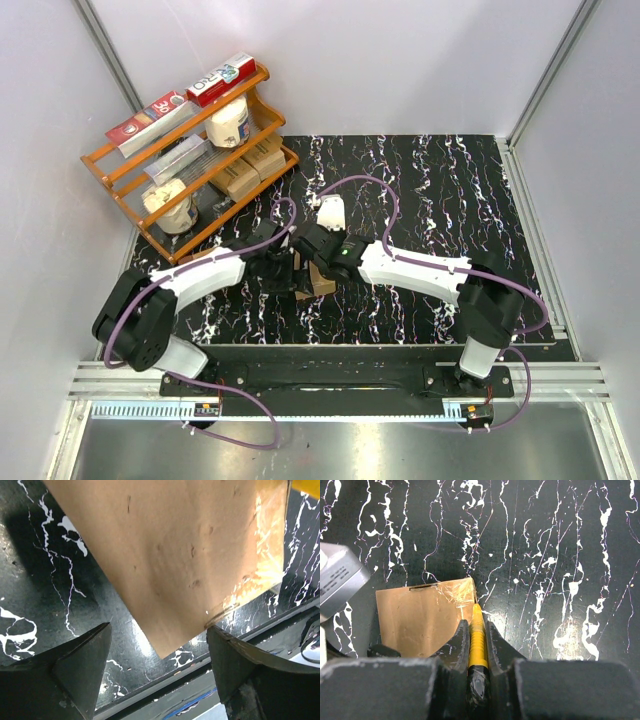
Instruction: Unpack the express box
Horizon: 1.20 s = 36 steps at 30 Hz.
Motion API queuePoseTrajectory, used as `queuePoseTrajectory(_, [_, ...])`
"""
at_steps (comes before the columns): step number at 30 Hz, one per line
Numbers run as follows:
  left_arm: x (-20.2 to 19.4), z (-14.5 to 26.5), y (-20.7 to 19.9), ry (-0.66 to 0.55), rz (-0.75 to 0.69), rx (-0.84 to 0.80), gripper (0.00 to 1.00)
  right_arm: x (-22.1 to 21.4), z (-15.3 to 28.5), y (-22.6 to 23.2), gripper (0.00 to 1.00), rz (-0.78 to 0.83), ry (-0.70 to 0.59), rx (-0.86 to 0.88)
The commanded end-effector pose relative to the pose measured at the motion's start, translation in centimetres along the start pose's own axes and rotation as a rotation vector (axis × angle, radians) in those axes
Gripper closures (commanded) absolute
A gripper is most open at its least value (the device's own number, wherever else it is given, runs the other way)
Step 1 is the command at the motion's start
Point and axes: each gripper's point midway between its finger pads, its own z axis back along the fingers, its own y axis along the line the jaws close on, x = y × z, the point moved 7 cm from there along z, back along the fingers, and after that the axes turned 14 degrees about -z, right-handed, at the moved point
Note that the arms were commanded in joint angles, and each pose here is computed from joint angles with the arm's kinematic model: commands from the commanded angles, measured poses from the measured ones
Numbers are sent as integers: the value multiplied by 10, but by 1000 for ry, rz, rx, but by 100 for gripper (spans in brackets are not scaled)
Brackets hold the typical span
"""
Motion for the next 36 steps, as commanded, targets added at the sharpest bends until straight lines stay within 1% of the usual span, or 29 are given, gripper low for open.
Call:
queuePoseTrajectory(1, [21,1,-6,-49,41,20,21,12,8,4,100,-36,-16,43])
queuePoseTrajectory(4, [28,1,-8,-65,74,31,25,9,9,3,100,-32,-6,39])
queuePoseTrajectory(8, [36,0,-10,-80,126,47,32,8,11,3,100,-23,-4,42])
queuePoseTrajectory(12, [38,-2,-9,-78,150,62,35,1,14,4,100,2,-1,50])
queuePoseTrajectory(19, [40,-5,-10,-67,189,63,39,-7,20,5,100,-13,3,33])
queuePoseTrajectory(29, [43,-8,-10,-68,219,72,42,-11,41,8,100,2,30,19])
queuePoseTrajectory(36, [42,-10,-10,-63,232,72,43,-16,49,5,100,-12,93,41])
